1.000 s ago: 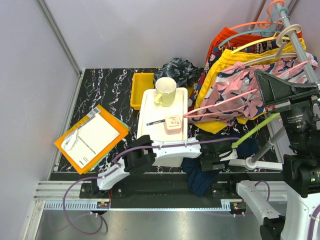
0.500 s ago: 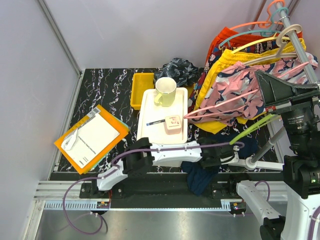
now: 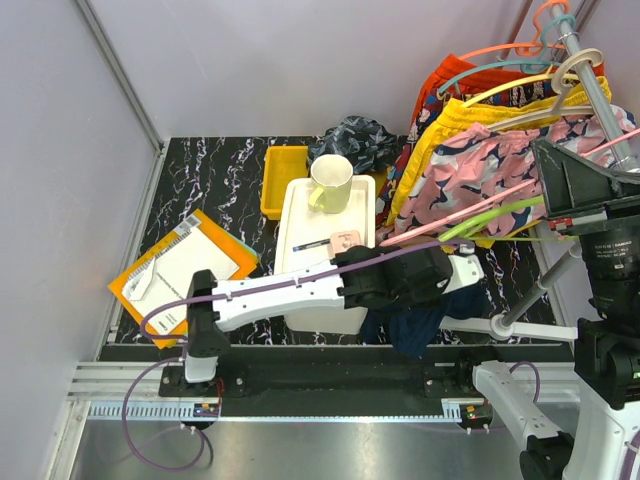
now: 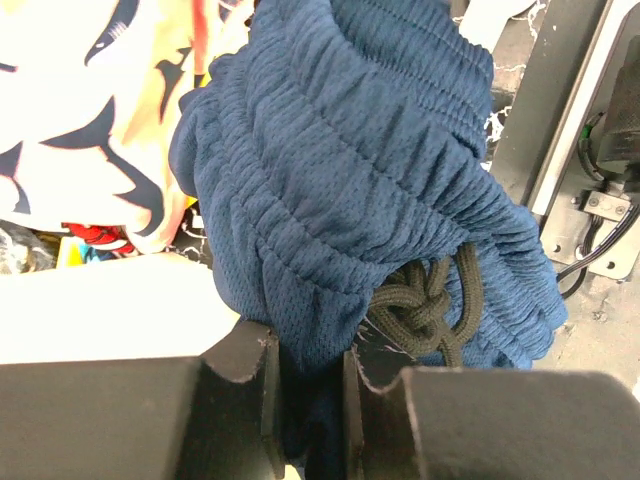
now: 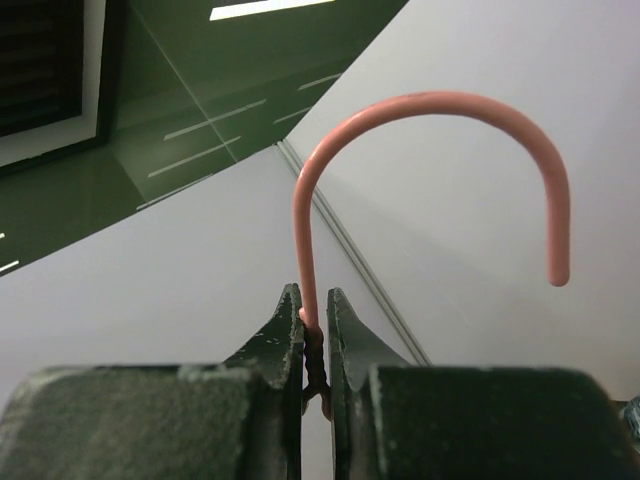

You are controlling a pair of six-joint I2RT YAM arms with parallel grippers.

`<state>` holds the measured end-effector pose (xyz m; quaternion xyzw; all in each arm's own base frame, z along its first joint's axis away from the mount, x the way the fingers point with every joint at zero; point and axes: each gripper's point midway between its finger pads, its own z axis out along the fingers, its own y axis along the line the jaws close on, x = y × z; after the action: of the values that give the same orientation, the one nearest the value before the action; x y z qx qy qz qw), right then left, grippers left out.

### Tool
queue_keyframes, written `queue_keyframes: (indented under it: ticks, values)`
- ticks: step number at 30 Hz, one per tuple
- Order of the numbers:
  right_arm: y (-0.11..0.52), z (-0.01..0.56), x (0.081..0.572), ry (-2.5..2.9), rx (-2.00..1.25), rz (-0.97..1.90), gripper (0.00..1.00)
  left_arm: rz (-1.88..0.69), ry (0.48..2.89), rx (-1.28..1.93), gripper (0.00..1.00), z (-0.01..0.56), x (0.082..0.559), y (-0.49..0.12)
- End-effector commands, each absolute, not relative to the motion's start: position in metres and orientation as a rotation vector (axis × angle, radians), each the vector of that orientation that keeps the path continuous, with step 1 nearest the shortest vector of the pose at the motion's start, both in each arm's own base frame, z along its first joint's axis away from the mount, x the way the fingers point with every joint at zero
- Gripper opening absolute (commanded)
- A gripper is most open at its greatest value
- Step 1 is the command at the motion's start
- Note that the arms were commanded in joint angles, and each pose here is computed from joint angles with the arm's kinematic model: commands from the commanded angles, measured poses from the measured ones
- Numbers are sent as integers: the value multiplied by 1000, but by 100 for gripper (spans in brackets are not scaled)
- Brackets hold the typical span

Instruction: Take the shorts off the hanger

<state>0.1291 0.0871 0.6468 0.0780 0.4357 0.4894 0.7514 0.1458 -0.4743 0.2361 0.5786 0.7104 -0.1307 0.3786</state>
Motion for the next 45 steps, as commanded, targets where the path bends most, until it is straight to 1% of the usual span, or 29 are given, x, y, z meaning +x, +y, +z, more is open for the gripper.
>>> queue_keyframes:
  ticks: [1, 3, 7, 14, 20, 25, 29, 30, 32, 34, 38, 41, 45]
  values:
    - [76, 676, 105, 822, 167, 1067, 0, -391, 1755, 1368, 0, 258, 146, -470]
    - [76, 677, 107, 822, 168, 1056, 0, -433, 1728, 1351, 0, 267, 139, -467]
    - [77, 672, 119, 844, 188, 1063, 0, -488, 1705, 1365, 0, 265, 118, -466]
    - [81, 667, 134, 873, 190, 1079, 0, -492, 1651, 1406, 0, 256, 82, -455]
    - [81, 664, 138, 881, 194, 1070, 0, -512, 1639, 1337, 0, 271, 74, -429]
    - [83, 662, 142, 893, 191, 1075, 0, -583, 1599, 1285, 0, 298, 66, -397]
    - [84, 659, 146, 900, 195, 1076, 0, -702, 1505, 1334, 0, 319, 44, -370]
    - [84, 659, 146, 901, 196, 1074, 0, -703, 1499, 1359, 0, 312, 39, -364]
    - [84, 658, 148, 904, 193, 1074, 0, -735, 1480, 1325, 0, 323, 40, -346]
    - [85, 657, 148, 906, 191, 1071, 0, -718, 1489, 1315, 0, 318, 43, -332]
    - [85, 655, 152, 911, 195, 1069, 0, -730, 1478, 1244, 0, 335, 50, -299]
    - [85, 654, 153, 914, 197, 1070, 0, -646, 1523, 1183, 0, 338, 66, -276]
    - [86, 652, 157, 920, 196, 1071, 0, -491, 1601, 1151, 0, 324, 85, -241]
